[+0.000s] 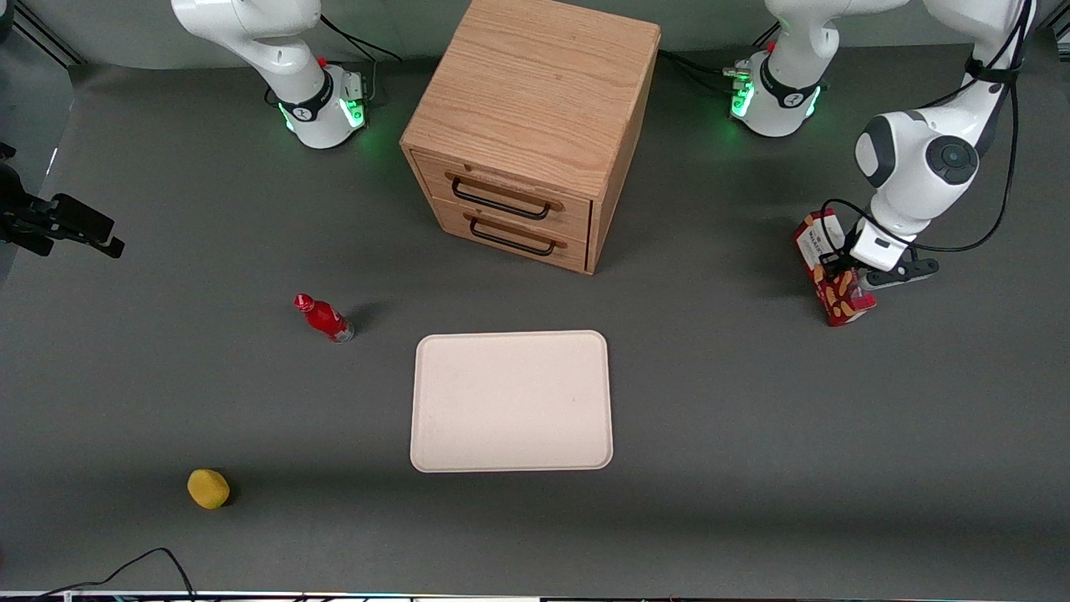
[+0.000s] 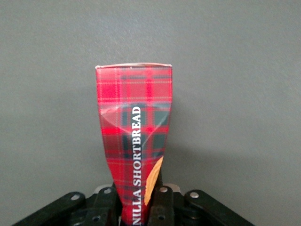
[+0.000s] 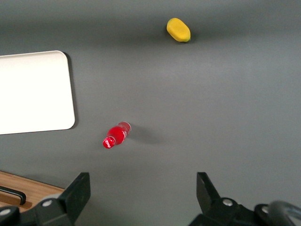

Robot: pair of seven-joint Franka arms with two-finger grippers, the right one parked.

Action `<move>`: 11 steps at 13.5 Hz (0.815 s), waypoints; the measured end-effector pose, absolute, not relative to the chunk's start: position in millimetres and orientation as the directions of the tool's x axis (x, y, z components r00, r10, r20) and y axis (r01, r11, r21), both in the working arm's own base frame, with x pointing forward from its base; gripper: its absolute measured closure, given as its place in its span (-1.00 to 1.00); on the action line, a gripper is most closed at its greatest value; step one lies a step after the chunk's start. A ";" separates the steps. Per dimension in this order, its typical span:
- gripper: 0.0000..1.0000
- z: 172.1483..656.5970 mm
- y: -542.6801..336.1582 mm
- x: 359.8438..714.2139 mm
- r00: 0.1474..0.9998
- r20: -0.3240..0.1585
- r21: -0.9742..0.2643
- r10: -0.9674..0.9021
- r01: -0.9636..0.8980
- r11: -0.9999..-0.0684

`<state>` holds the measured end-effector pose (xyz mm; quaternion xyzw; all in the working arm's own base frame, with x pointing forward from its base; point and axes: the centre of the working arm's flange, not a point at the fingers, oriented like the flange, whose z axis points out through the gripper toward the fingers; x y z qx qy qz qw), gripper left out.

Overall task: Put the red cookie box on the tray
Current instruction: 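Lift the cookie box upright with the left gripper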

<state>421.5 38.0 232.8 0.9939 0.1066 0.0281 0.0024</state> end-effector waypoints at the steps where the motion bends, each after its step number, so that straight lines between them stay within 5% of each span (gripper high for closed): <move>1: 0.50 246.2 31.7 421.6 0.979 0.032 0.011 0.202 0.201 -0.979; 6: 0.55 421.4 -19.4 450.0 0.978 -0.121 0.003 0.167 0.169 -0.986; 9: 0.55 531.2 -43.6 464.3 0.974 -0.158 0.019 0.161 0.166 -0.986; 11: 0.55 563.6 -49.9 478.9 0.972 -0.169 0.036 0.164 0.172 -0.984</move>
